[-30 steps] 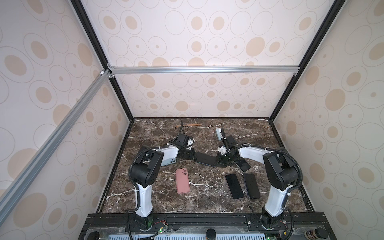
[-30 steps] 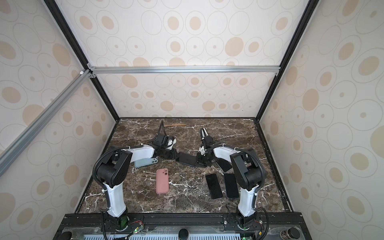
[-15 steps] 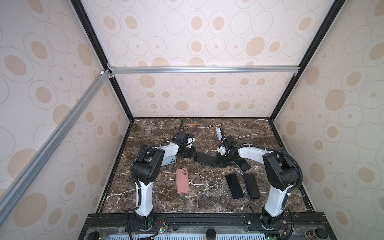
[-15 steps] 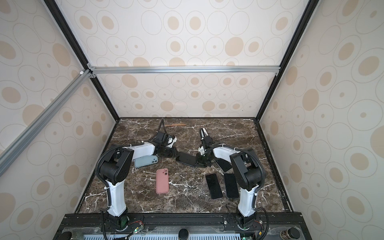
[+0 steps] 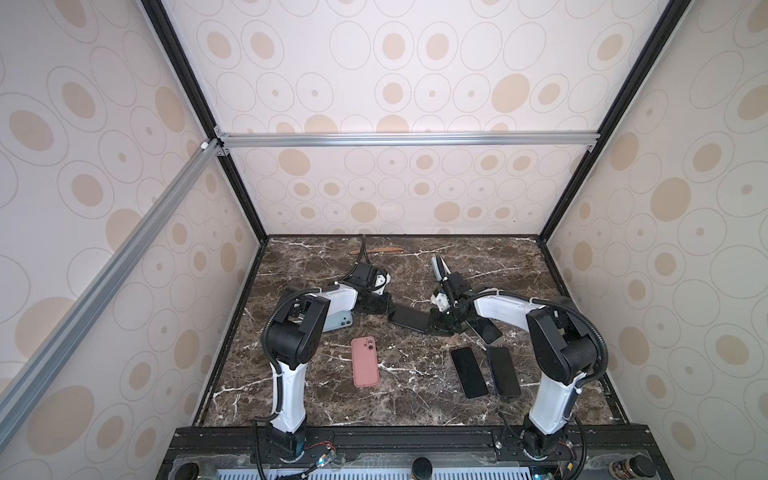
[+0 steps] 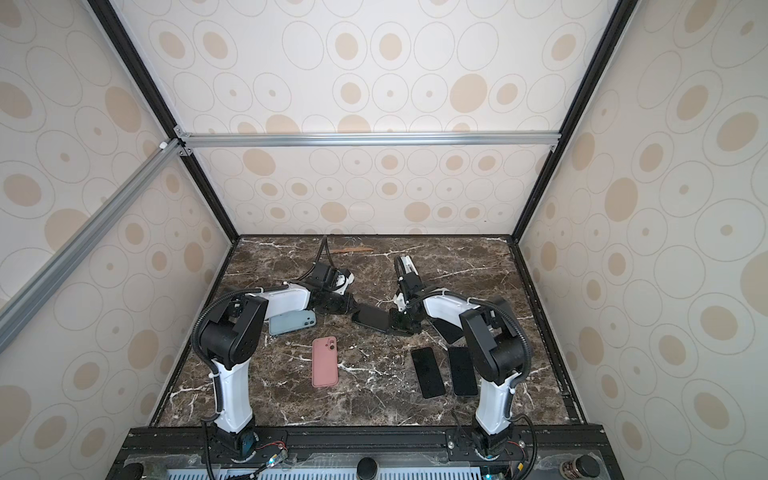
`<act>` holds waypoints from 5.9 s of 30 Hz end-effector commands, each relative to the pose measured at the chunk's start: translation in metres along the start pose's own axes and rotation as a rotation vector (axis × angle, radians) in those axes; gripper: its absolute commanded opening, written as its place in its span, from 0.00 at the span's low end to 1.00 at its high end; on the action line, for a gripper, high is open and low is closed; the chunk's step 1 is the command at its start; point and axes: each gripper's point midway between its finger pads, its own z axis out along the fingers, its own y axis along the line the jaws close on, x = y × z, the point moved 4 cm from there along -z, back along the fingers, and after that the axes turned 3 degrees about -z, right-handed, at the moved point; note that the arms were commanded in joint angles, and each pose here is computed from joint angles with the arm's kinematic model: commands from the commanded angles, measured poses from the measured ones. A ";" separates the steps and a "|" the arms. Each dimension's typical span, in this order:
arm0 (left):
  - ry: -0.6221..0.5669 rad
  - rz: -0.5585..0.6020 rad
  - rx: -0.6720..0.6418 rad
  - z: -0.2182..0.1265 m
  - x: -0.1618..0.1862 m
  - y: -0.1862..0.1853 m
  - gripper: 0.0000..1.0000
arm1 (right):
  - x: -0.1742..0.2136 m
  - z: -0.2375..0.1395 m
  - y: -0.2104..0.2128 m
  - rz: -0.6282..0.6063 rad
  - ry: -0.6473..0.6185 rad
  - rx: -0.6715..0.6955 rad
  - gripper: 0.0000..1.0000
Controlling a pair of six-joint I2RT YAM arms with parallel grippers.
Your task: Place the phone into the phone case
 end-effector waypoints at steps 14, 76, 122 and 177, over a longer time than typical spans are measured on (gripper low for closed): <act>0.279 -0.057 -0.162 0.037 0.082 0.041 0.15 | 0.001 -0.016 0.008 -0.052 -0.056 0.005 0.35; 0.281 -0.072 -0.116 0.035 0.084 0.033 0.14 | 0.022 0.010 -0.036 0.099 0.029 0.205 0.16; 0.309 -0.086 -0.096 0.043 0.094 0.032 0.14 | 0.058 0.093 -0.101 0.138 0.234 0.335 0.09; -0.011 0.014 -0.138 -0.045 -0.002 -0.018 0.19 | -0.024 -0.078 -0.027 0.033 -0.164 0.249 0.28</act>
